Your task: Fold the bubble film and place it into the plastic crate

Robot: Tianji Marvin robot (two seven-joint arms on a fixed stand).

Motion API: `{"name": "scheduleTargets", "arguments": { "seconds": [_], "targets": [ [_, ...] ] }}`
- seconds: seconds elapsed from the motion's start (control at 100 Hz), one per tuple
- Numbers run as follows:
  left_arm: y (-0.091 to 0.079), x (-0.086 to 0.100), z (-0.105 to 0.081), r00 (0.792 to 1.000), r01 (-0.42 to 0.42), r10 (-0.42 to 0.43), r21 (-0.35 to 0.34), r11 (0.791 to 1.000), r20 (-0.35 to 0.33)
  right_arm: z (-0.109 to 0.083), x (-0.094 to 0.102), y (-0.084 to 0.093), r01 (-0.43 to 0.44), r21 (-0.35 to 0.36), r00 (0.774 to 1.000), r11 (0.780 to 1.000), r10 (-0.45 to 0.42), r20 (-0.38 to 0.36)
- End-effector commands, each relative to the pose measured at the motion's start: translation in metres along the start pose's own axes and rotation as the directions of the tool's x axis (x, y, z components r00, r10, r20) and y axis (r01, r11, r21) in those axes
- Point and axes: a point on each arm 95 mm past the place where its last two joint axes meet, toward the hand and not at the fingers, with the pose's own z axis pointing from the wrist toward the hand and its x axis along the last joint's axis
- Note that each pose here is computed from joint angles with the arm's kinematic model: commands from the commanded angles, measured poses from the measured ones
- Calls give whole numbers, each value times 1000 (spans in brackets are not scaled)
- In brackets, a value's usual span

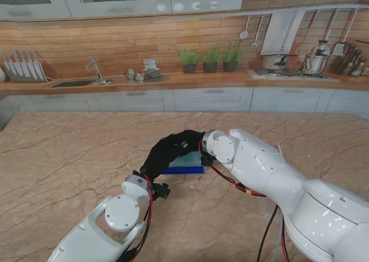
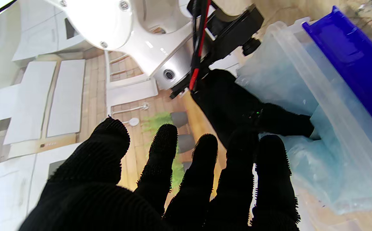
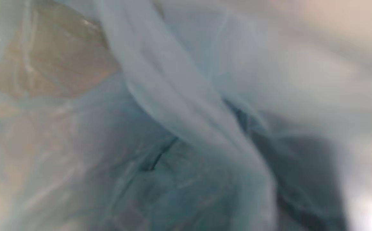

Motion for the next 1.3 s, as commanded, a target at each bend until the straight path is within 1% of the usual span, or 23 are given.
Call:
{"name": "scheduleTargets", "arguments": {
  "seconds": [0.0, 0.22, 0.37, 0.62, 0.71, 0.83, 0.94, 1.06, 1.29],
  "targets": [
    [4, -3, 5, 1000, -15, 15, 2, 1000, 15, 2, 3, -4, 1, 7, 1000, 1000, -1, -9],
    [7, -11, 13, 995, -87, 86, 31, 996, 44, -3, 2, -1, 7, -9, 1000, 1000, -8, -14],
    [8, -15, 15, 992, -110, 107, 40, 993, 66, -7, 1, 1, 13, -19, 1000, 1000, -14, -14],
    [9, -23, 19, 984, -111, 103, 46, 993, 143, -14, 0, 5, 18, -27, 1000, 999, -19, -14],
    [9, -25, 20, 981, -115, 106, 48, 992, 162, -17, -1, 7, 32, -30, 999, 999, -33, -15],
    [11, -27, 21, 978, -95, 85, 47, 994, 188, -21, 0, 10, 51, -36, 999, 998, -51, -7],
    [12, -28, 21, 977, -84, 74, 43, 996, 199, -27, 0, 14, 68, -43, 998, 997, -68, 2],
    [12, -28, 22, 976, -80, 69, 42, 996, 205, -34, -1, 18, 84, -65, 996, 994, -83, 13],
    [13, -28, 22, 970, -63, 48, 55, 996, 238, -47, -3, 24, 95, -132, 995, 987, -92, 33]
  ]
}}
